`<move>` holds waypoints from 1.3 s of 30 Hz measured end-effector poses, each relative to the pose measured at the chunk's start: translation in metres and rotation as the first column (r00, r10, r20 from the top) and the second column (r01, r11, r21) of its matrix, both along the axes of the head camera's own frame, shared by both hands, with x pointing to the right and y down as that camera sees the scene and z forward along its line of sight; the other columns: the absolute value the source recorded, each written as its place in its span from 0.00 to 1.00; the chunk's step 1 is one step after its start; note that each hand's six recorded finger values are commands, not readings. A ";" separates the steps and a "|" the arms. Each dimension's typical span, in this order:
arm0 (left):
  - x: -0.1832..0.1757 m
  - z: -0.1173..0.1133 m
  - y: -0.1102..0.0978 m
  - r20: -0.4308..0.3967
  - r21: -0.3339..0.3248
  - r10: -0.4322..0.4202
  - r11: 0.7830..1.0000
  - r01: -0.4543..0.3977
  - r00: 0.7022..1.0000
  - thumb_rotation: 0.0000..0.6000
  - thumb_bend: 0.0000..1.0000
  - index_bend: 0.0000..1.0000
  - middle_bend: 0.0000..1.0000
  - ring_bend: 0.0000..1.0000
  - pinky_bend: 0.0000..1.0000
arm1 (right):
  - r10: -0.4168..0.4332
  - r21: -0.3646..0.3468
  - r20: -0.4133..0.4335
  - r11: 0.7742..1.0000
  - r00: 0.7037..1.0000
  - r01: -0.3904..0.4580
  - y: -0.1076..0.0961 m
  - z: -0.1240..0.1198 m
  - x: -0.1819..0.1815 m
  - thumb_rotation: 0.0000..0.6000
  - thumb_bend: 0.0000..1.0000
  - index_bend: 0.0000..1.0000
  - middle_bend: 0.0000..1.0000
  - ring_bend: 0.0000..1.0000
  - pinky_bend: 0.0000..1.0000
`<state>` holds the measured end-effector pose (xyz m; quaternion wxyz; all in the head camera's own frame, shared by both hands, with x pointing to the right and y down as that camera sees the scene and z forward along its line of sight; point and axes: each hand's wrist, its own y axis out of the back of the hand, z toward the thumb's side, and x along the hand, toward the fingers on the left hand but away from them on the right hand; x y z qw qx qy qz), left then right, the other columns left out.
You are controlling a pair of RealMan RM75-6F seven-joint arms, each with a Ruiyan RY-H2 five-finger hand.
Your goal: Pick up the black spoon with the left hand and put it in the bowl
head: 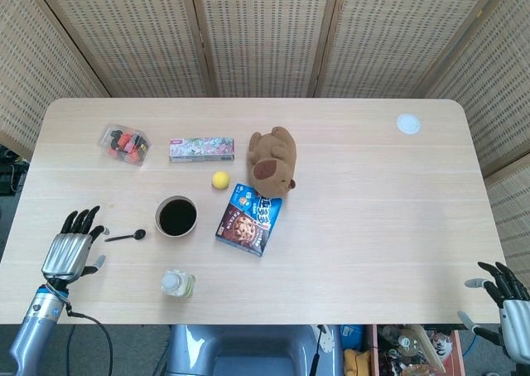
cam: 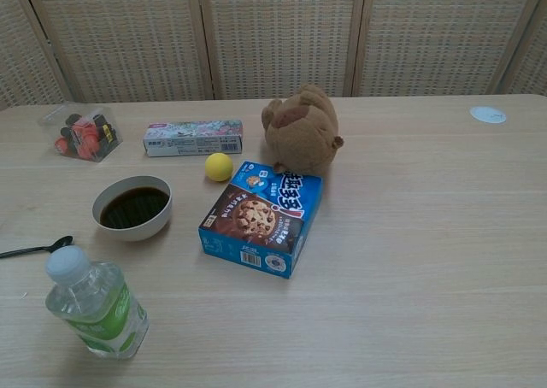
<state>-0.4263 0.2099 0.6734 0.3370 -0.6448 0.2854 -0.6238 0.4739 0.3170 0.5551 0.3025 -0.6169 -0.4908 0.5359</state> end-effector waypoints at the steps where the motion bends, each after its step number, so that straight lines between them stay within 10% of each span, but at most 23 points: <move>1: 0.000 0.003 -0.001 0.003 -0.002 -0.002 1.000 0.002 1.000 1.00 0.33 0.37 0.00 0.00 0.00 | 0.000 0.000 0.000 1.000 1.000 0.000 0.000 0.000 0.000 1.00 0.30 0.43 0.27 0.13 0.24; 39: -0.010 0.088 -0.021 0.071 -0.103 -0.089 0.990 0.096 0.993 1.00 0.38 0.46 0.02 0.00 0.00 | 0.030 -0.032 -0.027 0.999 0.999 -0.031 0.005 0.005 0.009 1.00 0.30 0.43 0.27 0.13 0.24</move>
